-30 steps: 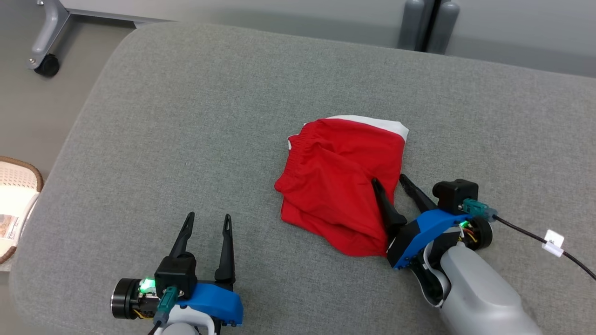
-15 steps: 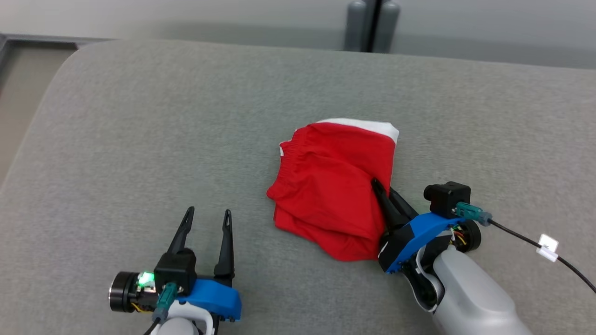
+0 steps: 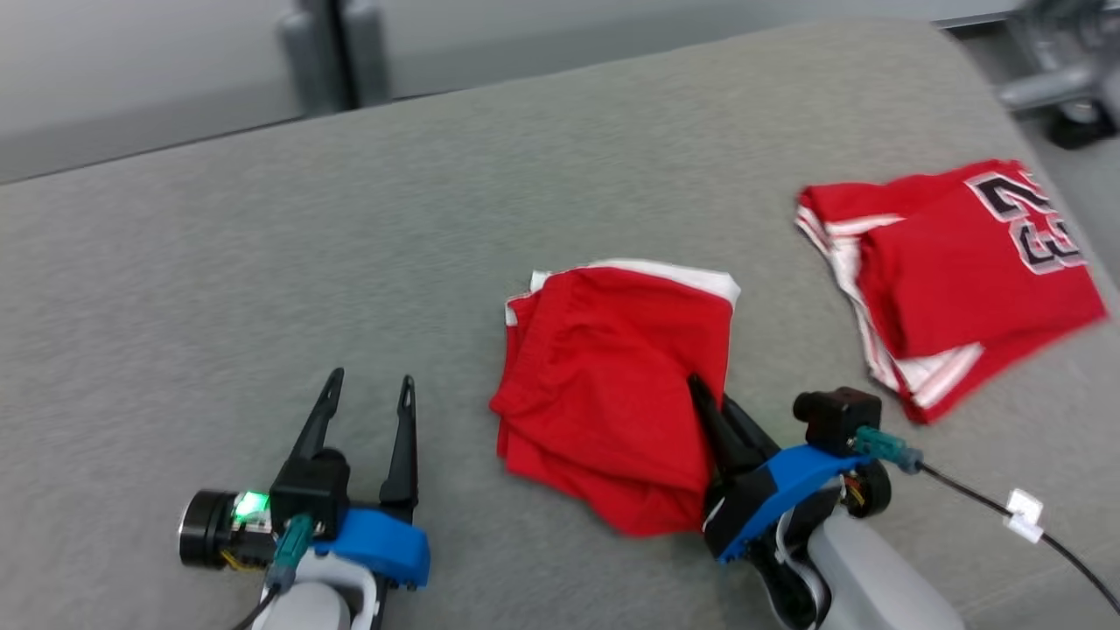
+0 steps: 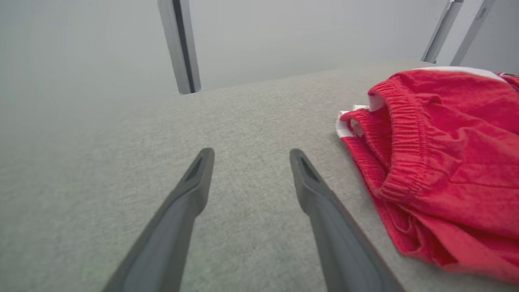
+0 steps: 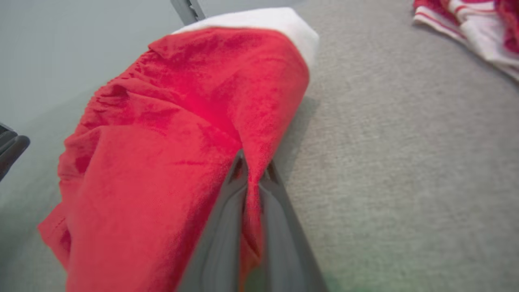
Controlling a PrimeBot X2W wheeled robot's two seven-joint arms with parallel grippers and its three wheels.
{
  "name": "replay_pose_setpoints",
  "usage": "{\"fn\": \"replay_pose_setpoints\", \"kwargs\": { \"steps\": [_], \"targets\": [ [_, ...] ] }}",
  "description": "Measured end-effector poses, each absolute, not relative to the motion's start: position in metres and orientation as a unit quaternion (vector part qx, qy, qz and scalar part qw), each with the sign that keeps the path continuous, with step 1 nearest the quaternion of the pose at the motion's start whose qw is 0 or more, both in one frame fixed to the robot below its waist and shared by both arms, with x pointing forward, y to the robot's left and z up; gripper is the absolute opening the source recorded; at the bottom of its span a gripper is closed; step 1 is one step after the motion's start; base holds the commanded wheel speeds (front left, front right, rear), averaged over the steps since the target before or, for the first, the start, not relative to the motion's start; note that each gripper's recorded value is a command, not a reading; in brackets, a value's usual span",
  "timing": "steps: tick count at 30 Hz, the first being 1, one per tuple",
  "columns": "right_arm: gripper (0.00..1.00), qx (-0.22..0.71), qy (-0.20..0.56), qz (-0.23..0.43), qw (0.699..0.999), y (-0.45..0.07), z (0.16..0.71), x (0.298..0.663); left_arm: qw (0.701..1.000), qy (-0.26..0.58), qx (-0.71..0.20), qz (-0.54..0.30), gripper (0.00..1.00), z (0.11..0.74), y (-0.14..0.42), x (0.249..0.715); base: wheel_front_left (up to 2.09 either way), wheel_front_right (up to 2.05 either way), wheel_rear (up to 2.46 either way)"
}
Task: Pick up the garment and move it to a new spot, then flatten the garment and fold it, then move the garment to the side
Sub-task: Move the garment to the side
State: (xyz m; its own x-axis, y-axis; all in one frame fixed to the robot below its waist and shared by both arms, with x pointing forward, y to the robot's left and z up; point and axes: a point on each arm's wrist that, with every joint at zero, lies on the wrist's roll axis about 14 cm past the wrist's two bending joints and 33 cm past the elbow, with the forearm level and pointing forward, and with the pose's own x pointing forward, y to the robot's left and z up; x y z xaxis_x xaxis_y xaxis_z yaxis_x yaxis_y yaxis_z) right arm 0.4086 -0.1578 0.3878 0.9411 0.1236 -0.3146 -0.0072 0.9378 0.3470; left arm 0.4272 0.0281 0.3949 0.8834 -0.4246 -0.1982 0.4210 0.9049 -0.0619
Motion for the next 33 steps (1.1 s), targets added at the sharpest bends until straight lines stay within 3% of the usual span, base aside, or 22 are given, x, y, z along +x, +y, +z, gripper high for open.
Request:
{"fn": "replay_pose_setpoints", "kwargs": {
  "steps": [6,13,22,28,33],
  "targets": [
    [0.0,0.176,0.153,-0.033,0.972,-0.201,0.397,0.377,0.951,0.095,-0.011,-0.295,1.0,0.396,-0.026,0.43,0.0,0.0,0.0],
    [0.0,0.144,0.149,-0.057,0.977,-0.224,0.403,0.36,0.933,0.085,-0.012,-0.348,1.0,0.4,-0.063,0.426,0.0,0.0,0.0],
    [0.0,0.017,0.142,-0.022,0.989,-0.253,0.423,0.408,0.945,0.086,-0.01,-0.316,1.0,0.399,-0.038,0.432,0.0,0.0,0.0],
    [0.0,-0.127,0.19,-0.027,0.973,-0.324,0.432,0.439,0.963,0.084,-0.011,-0.255,1.0,0.403,0.006,0.439,0.0,0.0,0.0],
    [0.0,-0.192,0.244,-0.058,0.949,-0.375,0.428,0.445,0.972,0.091,-0.015,-0.216,1.0,0.399,0.031,0.439,0.0,0.0,0.0]
  ]
}}
